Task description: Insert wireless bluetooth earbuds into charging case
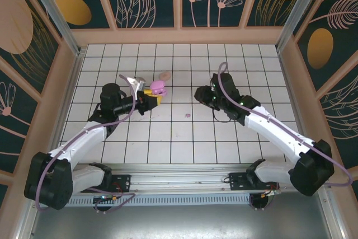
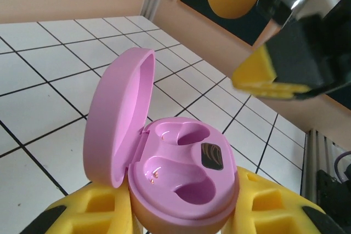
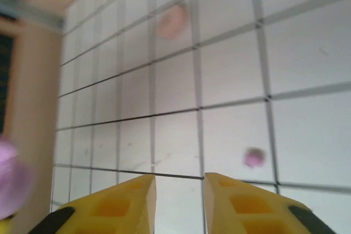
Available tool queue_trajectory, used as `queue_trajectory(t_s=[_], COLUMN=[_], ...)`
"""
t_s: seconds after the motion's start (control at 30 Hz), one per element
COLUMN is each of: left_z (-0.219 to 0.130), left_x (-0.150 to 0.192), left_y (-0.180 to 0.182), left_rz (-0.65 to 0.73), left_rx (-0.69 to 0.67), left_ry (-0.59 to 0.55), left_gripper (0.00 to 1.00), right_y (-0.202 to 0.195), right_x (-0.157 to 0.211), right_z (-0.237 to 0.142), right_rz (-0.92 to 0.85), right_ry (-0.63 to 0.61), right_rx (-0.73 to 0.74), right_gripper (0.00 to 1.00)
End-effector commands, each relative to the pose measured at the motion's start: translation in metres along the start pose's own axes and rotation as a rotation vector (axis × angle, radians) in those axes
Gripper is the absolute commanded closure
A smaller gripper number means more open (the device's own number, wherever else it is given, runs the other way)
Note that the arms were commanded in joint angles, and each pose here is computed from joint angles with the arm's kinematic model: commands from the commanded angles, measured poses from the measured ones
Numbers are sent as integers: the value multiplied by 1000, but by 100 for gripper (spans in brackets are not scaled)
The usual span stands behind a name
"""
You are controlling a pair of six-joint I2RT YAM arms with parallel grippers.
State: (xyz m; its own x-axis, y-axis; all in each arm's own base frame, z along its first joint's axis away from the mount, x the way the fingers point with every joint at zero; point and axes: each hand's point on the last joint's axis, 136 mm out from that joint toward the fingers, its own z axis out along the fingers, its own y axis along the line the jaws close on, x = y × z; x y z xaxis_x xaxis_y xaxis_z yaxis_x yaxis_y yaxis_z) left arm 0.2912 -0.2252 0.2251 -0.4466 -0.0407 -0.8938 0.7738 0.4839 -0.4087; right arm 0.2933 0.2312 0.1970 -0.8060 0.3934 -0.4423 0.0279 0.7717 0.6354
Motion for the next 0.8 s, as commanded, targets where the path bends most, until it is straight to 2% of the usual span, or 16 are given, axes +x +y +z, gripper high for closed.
queue_trajectory(t_s=[0.0,0.1,0.27,0.4,0.77], left_z=[3,4,3,0,-5], left_x=[-16,-15,-11,-9,-14], left_y=[1,5,6,4,2], left_rz=[51,55,51,49,80], left_rx=[-19,-37,-43,-39,-57], left_ry=[-33,-22,-19,-28,-38], left_gripper=[94,94,94,94,93], right_y=[-39,-45,-34,-44,-35], right_x=[21,37,68,85,75], right_z=[13,32,63,86,123], right_rz=[170,213,213,230,220], right_ry=[29,68,156,213,243], right_rx=[133,164,198,239,217], right_gripper=[68,67,67,62,61])
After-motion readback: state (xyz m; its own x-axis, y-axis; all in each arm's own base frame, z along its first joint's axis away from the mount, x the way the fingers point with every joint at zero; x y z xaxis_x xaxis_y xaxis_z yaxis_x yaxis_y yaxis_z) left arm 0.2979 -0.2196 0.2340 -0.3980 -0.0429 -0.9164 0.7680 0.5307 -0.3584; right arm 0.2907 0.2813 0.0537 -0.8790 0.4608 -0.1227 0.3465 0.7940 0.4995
